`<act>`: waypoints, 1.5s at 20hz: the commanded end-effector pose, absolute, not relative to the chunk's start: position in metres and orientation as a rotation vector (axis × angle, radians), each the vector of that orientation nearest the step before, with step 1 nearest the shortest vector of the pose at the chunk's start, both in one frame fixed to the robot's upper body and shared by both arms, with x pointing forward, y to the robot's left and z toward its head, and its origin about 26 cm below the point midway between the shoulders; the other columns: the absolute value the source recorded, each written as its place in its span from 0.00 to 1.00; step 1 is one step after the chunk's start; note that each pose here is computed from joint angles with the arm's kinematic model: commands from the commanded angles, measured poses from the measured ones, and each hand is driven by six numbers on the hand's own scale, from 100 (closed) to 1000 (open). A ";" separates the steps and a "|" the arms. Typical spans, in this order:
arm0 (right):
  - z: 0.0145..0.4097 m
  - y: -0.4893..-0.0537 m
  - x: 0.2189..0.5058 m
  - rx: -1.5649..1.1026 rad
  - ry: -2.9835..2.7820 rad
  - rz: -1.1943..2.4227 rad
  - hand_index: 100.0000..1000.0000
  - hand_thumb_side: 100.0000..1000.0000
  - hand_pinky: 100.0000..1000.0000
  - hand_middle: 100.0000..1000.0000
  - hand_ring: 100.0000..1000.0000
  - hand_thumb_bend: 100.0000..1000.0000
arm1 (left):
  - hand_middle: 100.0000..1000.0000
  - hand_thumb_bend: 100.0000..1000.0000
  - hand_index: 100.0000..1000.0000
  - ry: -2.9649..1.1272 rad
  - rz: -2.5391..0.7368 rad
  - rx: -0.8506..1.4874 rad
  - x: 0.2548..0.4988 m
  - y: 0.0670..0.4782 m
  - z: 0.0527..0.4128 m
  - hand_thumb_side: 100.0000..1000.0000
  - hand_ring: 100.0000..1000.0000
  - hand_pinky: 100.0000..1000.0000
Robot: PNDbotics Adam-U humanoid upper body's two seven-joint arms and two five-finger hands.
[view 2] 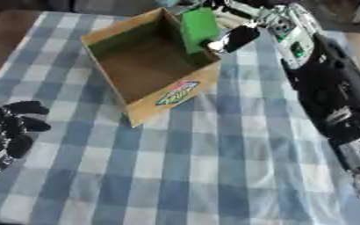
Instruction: Pick up objects on the table and place them in the box.
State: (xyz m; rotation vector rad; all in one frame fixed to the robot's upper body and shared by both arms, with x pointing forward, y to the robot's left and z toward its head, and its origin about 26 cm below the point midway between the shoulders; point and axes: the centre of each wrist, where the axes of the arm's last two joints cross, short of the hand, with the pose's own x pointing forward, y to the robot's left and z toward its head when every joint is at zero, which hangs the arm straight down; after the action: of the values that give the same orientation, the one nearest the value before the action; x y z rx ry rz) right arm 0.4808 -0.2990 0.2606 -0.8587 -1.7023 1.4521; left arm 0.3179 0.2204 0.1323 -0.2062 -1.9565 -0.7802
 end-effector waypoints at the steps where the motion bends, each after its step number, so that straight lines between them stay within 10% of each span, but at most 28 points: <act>1: 0.269 -0.291 0.483 -0.927 -1.712 1.439 0.51 0.37 0.82 0.86 0.87 0.24 | 0.73 0.45 0.85 -1.978 -0.796 -0.221 0.318 0.217 0.139 0.51 0.66 0.76; 19: 0.251 -0.260 0.486 -0.956 -1.688 1.600 0.70 0.48 0.83 0.86 0.87 0.31 | 0.73 0.45 0.85 -1.983 -0.796 -0.227 0.318 0.216 0.140 0.51 0.66 0.76; 30: 0.260 -0.246 0.481 -1.063 -1.696 1.731 0.92 0.68 0.86 0.89 0.90 0.55 | 0.73 0.45 0.85 -1.983 -0.794 -0.224 0.319 0.217 0.140 0.51 0.66 0.76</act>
State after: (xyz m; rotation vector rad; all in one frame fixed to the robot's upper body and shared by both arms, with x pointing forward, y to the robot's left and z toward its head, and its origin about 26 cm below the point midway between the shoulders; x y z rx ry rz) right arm 0.4836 -0.2458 0.2415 -0.9963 -1.6710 1.7219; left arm 0.3180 0.2163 0.1316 -0.2287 -1.9584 -0.7810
